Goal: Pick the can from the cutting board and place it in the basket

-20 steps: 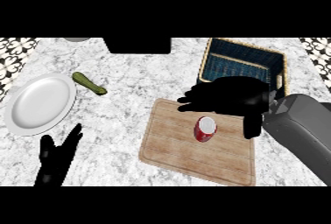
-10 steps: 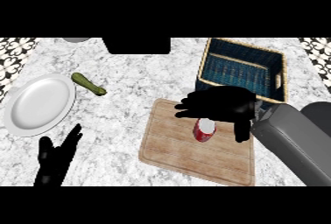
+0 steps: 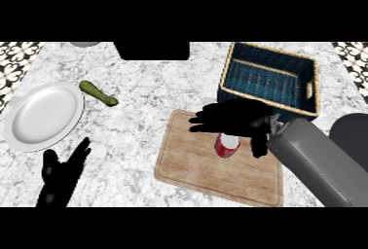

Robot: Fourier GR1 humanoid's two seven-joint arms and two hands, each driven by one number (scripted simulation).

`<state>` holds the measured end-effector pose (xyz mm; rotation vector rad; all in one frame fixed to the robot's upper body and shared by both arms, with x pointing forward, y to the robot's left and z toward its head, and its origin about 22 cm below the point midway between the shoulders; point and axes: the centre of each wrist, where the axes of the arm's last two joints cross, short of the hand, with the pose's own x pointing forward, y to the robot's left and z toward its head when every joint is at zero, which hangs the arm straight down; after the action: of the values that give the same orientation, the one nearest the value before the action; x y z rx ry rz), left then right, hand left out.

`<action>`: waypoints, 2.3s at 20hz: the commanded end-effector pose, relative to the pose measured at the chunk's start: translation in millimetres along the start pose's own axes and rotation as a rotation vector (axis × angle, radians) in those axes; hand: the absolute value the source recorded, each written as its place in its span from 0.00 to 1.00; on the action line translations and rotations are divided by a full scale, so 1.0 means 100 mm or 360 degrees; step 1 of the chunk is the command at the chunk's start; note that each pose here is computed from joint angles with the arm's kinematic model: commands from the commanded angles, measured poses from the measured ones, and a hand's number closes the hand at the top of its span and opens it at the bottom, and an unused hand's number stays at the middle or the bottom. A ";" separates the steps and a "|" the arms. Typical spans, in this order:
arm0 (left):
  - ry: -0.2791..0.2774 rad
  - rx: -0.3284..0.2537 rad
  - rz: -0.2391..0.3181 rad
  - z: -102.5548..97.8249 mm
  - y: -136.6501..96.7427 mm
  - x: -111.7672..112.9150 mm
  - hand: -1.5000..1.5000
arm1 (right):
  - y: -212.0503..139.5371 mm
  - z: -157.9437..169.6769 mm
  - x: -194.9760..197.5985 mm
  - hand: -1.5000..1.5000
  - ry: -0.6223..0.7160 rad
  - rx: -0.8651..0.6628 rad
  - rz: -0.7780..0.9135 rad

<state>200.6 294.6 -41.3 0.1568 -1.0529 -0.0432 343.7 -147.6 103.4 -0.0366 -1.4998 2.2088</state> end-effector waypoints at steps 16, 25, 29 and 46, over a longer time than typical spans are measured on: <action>0.0074 0.0004 0.0003 -0.03 0.12 -0.18 0.50 | 0.43 -0.28 -0.06 0.00 0.0052 0.0140 0.0059; 0.0053 0.0006 -0.0009 -0.07 0.03 -0.10 0.50 | 0.77 -0.18 -0.17 1.00 0.0002 0.0178 0.0151; 0.0080 -0.0019 0.0010 0.01 -0.08 -0.09 0.50 | 0.55 -0.31 -0.16 1.00 -0.0050 0.0049 0.0286; 0.0074 0.0031 0.0024 0.09 0.06 -0.15 0.50 | 0.39 -0.57 -0.18 1.00 0.1651 -0.0430 -0.0408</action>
<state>191.6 303.6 -41.2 0.1816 -1.0589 -0.0195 356.4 -116.2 30.8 -0.6981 -1.1921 1.6503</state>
